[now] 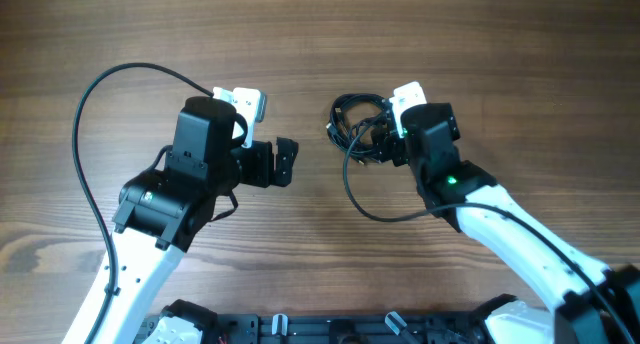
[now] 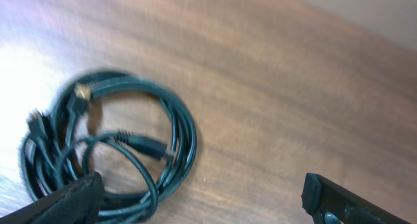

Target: Untangle cables

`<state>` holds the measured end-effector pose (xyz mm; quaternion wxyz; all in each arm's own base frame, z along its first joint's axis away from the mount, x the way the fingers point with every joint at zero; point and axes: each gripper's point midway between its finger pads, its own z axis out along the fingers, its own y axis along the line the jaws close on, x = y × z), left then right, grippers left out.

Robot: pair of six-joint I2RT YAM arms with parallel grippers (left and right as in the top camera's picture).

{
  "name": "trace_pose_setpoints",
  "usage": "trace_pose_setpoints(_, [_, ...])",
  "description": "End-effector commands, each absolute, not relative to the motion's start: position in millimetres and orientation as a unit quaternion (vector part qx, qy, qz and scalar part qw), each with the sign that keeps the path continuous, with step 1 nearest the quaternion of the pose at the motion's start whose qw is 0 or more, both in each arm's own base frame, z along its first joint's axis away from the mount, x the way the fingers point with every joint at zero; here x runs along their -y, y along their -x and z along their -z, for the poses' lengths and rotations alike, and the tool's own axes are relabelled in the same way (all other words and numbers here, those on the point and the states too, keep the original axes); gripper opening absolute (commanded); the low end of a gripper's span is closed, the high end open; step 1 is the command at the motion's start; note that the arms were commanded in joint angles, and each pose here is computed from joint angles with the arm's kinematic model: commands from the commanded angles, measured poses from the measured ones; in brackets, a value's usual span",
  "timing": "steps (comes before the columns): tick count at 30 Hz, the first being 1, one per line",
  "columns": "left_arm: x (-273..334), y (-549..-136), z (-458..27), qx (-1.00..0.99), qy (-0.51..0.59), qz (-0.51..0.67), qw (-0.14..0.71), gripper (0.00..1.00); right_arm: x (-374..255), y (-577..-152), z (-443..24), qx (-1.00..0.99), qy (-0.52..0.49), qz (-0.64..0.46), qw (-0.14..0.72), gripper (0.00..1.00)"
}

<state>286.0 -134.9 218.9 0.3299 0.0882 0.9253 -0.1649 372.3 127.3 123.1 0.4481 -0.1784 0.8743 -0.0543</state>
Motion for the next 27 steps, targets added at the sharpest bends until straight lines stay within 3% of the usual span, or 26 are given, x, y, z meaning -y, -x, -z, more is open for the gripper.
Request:
trace_pose_setpoints(1, [138, -287, -226, -0.922, -0.088, 0.173, 0.334, 1.00, -131, -369, -134, -0.869, 0.174, 0.039, 0.461, 1.00])
trace_pose_setpoints(5, [138, -287, -226, -0.922, -0.088, 0.173, 0.334, 1.00, -157, -361, -129, -0.870, 0.204, -0.036, 0.448, 1.00])
trace_pose_setpoints(14, [138, -287, -226, -0.922, -0.088, 0.173, 0.334, 1.00, -172, -356, -95, -0.912, -0.036, -0.181, 0.367, 1.00])
trace_pose_setpoints(27, [138, -287, -226, -0.922, -0.088, 0.173, 0.334, 1.00, -195, -373, -56, -0.909, -0.055, -0.227, 0.344, 1.00])
